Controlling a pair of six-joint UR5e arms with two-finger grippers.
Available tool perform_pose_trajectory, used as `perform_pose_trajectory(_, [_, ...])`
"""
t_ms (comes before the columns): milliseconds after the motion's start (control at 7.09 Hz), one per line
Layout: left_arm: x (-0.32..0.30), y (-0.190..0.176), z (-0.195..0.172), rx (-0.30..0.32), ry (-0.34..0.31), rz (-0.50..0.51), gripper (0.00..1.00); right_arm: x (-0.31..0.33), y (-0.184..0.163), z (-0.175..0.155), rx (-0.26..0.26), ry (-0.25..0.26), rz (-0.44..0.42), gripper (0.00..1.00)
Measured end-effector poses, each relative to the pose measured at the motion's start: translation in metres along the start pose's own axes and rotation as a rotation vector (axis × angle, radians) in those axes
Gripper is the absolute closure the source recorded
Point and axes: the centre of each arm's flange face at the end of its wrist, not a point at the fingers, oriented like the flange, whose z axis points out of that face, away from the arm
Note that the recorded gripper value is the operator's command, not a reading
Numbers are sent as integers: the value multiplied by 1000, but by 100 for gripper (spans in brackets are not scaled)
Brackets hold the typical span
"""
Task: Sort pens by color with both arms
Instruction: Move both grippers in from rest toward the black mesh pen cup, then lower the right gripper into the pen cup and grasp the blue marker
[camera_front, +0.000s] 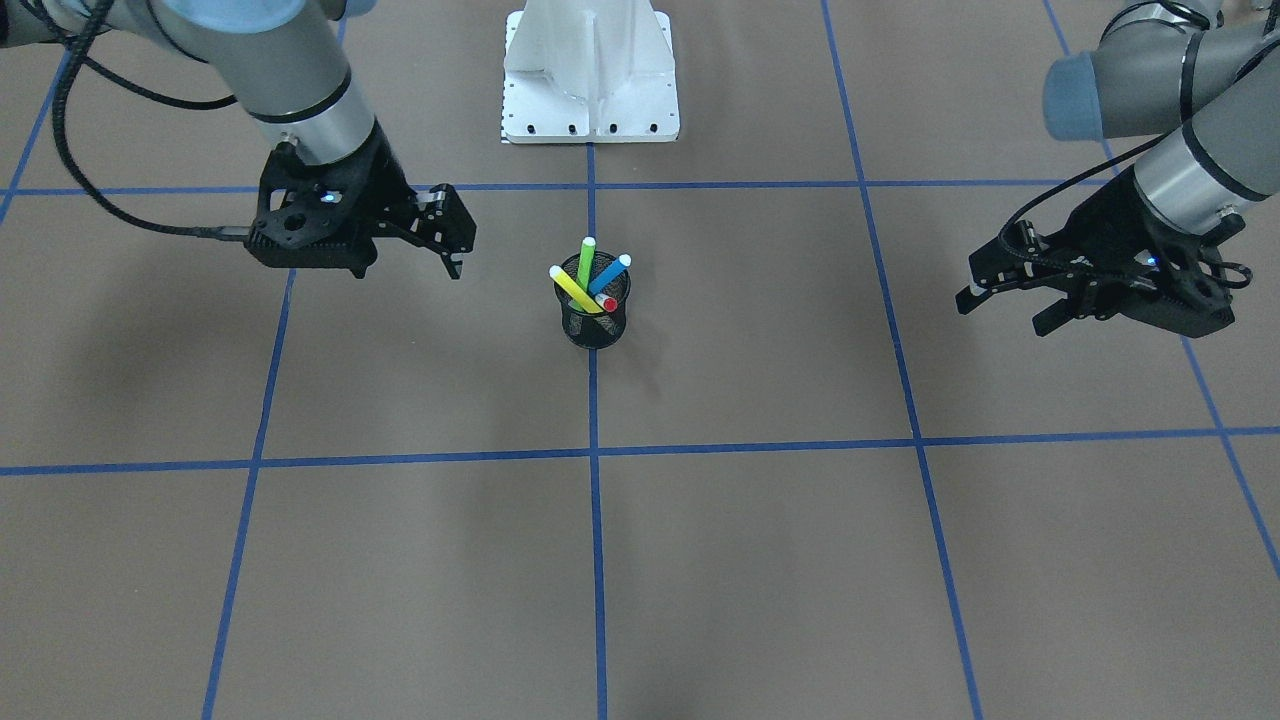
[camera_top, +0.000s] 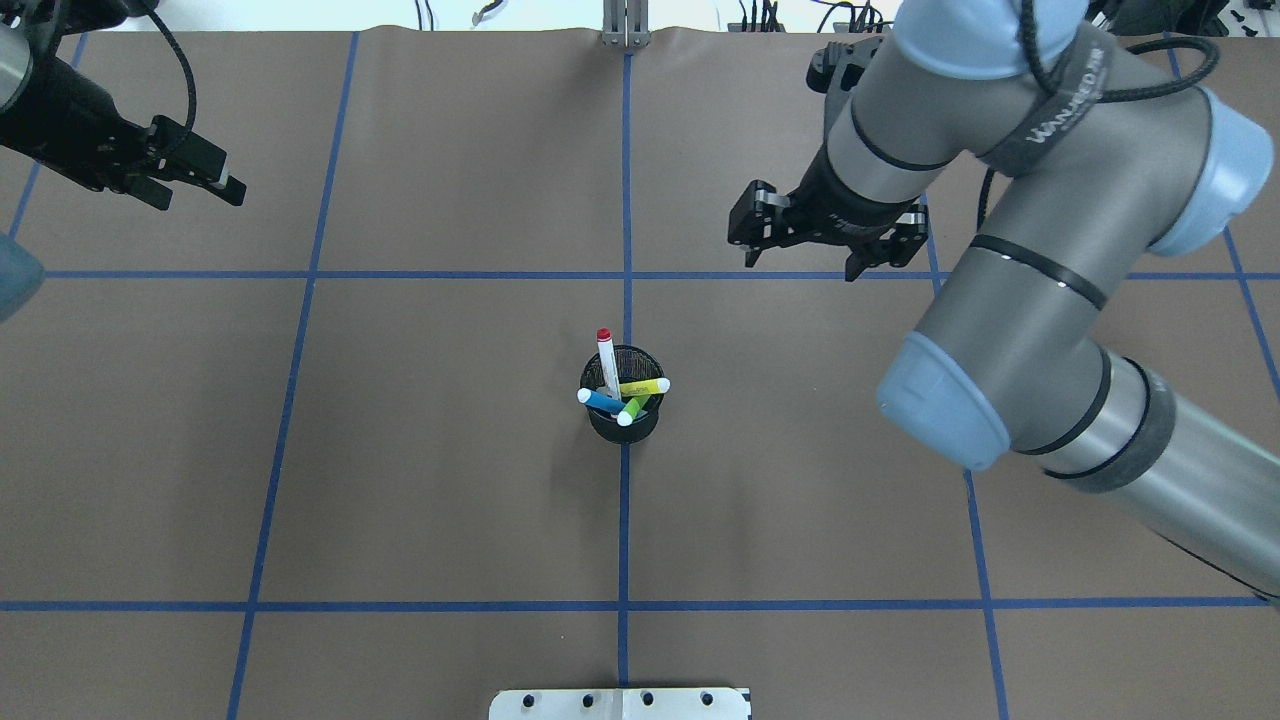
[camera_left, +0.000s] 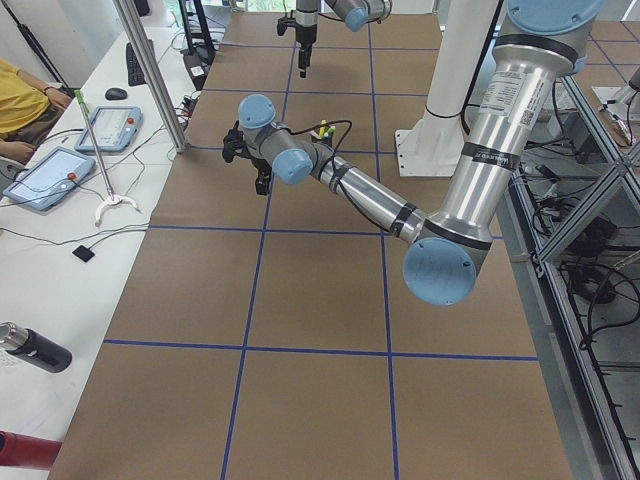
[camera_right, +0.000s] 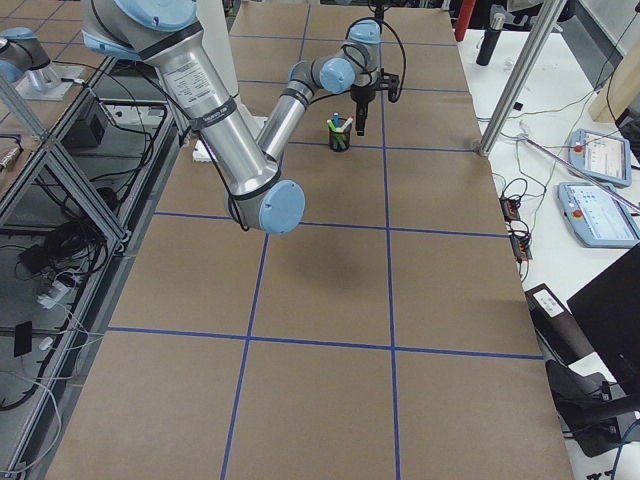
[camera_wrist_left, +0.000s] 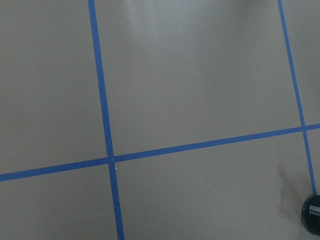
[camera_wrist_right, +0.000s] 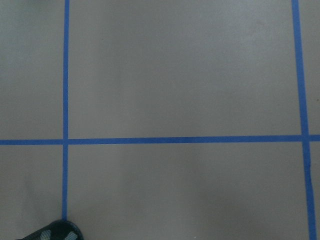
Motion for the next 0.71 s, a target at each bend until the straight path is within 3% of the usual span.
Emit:
perform_pose_trajectory(282, [-5,-2,4,6,-18,-3,0,-69,28,10,-13,58,97,2])
perform_pose_trajectory(706, [-28,-7,21,-20,-43,57,0,-186,38,45,-25,170,212,4])
